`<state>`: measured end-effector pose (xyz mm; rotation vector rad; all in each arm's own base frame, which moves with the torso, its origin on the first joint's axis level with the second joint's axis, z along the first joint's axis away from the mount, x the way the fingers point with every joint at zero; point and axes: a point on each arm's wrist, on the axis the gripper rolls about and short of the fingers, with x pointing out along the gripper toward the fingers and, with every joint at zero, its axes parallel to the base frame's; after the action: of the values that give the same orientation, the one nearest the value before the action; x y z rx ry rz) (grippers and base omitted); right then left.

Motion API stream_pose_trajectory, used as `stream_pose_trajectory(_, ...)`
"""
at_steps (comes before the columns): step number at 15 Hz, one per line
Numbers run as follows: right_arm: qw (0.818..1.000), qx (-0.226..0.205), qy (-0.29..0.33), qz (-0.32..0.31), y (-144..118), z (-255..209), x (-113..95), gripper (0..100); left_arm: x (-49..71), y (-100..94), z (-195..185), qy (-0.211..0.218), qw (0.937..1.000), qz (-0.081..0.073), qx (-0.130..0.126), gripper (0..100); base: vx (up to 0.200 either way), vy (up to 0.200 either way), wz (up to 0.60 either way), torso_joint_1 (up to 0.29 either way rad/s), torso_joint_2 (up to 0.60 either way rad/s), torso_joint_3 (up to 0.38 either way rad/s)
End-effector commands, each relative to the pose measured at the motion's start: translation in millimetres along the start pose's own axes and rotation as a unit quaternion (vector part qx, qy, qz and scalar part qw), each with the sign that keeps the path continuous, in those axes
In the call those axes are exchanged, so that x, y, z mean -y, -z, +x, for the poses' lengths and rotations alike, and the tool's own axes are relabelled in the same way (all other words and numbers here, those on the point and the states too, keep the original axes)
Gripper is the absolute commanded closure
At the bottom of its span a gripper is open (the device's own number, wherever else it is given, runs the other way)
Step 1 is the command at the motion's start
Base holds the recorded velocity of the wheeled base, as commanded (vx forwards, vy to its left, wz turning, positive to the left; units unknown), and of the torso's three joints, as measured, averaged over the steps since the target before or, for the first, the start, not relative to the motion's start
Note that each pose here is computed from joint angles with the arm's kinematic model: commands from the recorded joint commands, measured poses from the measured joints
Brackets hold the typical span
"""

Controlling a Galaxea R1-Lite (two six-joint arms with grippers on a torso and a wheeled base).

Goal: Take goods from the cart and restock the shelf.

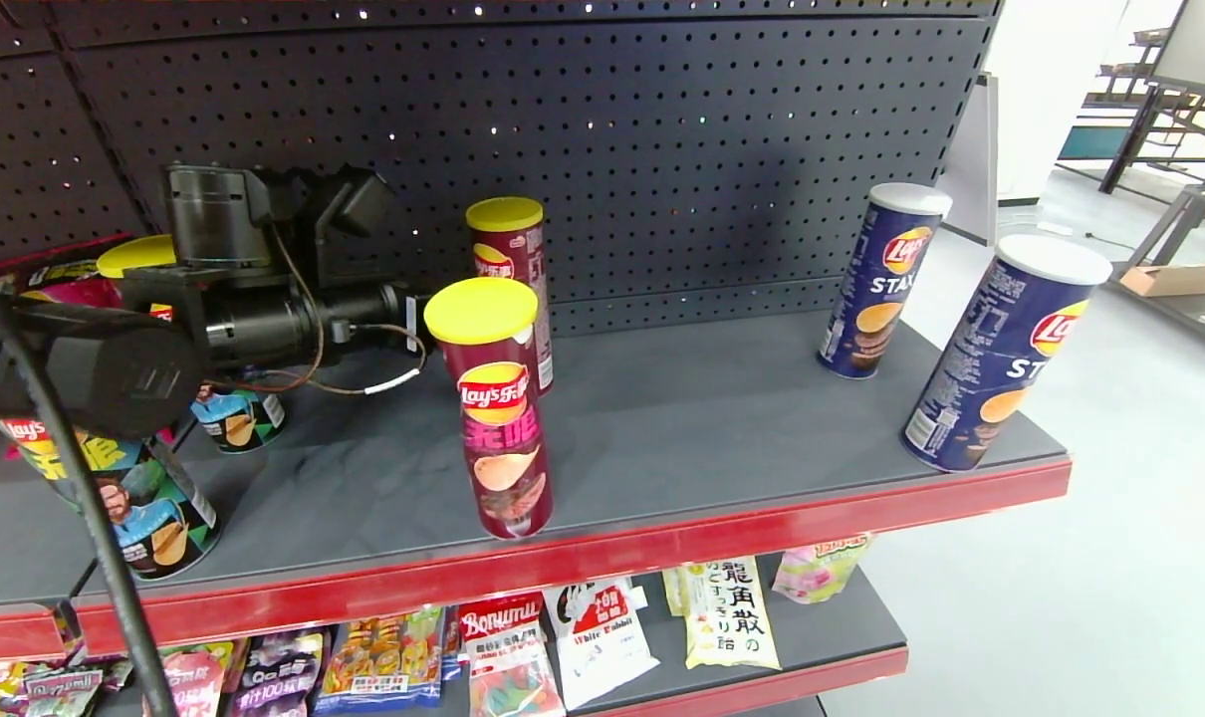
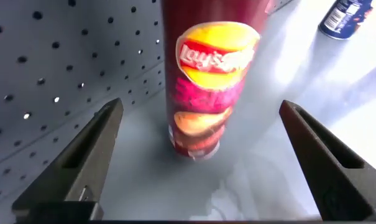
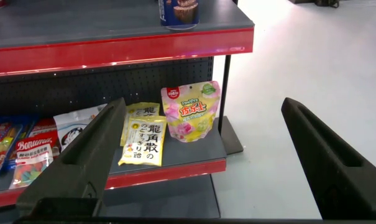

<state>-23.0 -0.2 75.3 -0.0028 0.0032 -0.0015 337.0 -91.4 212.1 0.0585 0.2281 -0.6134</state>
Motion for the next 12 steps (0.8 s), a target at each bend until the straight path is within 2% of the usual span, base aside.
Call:
stream_pose_trajectory(1,1.0,-0.001,0.0,0.0,0.1,0.1,0.0,0,8.0,0.0,-29.9,-0.004,1.0,0.002,-0.002,0,0.0,0.0,0.0,0.0,0.0,0.0)
stream_pose_trajectory(5,1.0,-0.001,0.0,0.0,0.1,0.1,0.0,0,19.8,7.1,-71.1,-0.011,0.9995,-0.007,-0.027,0,0.0,0.0,0.0,0.0,0.0,0.0)
stream_pose_trajectory(10,1.0,-0.001,0.0,0.0,0.1,0.1,0.0,0,38.4,18.4,-114.7,-0.012,0.9995,-0.008,-0.029,0,0.0,0.0,0.0,0.0,0.0,0.0)
stream_pose_trajectory(12,1.0,-0.001,0.0,0.0,0.1,0.1,0.0,0,45.8,20.3,-131.4,-0.012,0.9997,-0.004,-0.019,0,0.0,0.0,0.0,0.0,0.0,0.0)
